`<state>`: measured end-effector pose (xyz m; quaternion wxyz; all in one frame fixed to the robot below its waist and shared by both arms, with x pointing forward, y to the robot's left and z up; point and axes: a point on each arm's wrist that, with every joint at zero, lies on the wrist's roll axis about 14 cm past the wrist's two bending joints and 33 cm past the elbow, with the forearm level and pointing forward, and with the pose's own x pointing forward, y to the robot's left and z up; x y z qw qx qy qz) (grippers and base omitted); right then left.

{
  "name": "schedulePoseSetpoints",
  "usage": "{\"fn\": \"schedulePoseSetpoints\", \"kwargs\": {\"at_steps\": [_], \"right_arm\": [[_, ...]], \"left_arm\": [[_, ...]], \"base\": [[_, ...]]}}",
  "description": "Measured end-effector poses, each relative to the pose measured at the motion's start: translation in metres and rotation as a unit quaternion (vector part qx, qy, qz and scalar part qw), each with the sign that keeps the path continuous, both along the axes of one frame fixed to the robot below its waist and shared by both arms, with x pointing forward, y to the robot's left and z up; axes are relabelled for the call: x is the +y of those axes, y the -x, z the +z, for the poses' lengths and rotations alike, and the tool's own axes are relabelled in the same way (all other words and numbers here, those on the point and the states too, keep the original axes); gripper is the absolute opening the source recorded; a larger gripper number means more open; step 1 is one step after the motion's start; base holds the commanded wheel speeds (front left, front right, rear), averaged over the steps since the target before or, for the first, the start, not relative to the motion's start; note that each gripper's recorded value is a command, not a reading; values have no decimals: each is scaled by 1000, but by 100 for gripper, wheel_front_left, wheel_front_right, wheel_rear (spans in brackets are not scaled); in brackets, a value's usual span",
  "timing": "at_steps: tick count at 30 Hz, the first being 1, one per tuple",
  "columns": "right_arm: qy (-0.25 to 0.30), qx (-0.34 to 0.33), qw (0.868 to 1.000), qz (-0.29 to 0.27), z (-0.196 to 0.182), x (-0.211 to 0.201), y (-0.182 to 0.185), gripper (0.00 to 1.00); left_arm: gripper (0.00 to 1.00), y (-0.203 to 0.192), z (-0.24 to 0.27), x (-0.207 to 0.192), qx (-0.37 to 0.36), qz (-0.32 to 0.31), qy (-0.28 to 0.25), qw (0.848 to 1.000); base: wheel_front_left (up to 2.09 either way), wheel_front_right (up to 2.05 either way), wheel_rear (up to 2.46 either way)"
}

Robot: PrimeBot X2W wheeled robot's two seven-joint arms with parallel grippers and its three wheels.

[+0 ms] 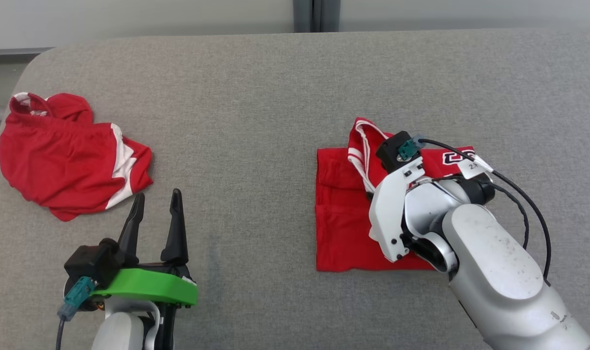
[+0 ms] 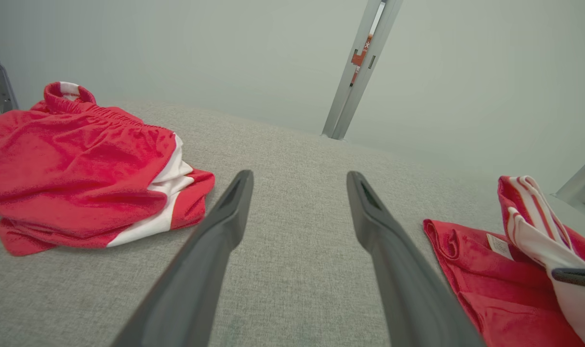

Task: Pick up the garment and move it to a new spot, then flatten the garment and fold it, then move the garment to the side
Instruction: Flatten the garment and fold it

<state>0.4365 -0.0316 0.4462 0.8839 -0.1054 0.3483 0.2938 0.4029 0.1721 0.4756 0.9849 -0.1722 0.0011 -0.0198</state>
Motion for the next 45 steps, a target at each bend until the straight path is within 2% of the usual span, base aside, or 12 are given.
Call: {"fn": "schedulePoseSetpoints", "kwargs": {"at_steps": [11,12,13,17,20,24,26,29,36,39,43,45], "right_arm": [[-27,49,997,45,-28,49,8,0],[-29,47,997,45,-28,50,7,29],[-34,44,998,43,-27,52,5,100],[-69,30,997,32,-18,57,0,100],[-138,11,990,11,5,63,-9,100],[-244,-56,968,-9,61,68,-25,100],[-274,-107,955,-24,87,59,-34,100],[-273,-183,943,-55,109,24,-46,100],[-222,-311,914,-140,116,-70,-41,100],[-188,-339,905,-173,109,-106,-30,100],[-170,-352,897,-206,101,-134,-14,100],[-162,-346,898,-219,92,-144,-6,100]], "left_arm": [[100,6,-3,17,6,25,3,1000],[100,6,-3,17,7,26,3,1000],[100,6,-3,18,7,26,2,1000],[100,5,-2,18,6,27,3,1000],[100,4,-1,18,3,27,3,1000],[100,3,1,16,-1,24,3,1000],[100,2,3,14,-4,20,0,1000],[100,2,6,10,-8,14,-4,1000],[100,-1,13,-1,-18,-2,-7,1000],[100,-1,15,-6,-21,-9,-5,1000],[100,0,18,-12,-24,-17,-4,1000],[100,1,19,-17,-26,-24,-6,999]], "base": [[0,0,0],[0,0,0],[0,0,0],[0,0,0],[0,0,0],[0,0,0],[0,0,0],[0,0,0],[0,0,0],[0,0,0],[0,0,0],[0,0,0]]}}
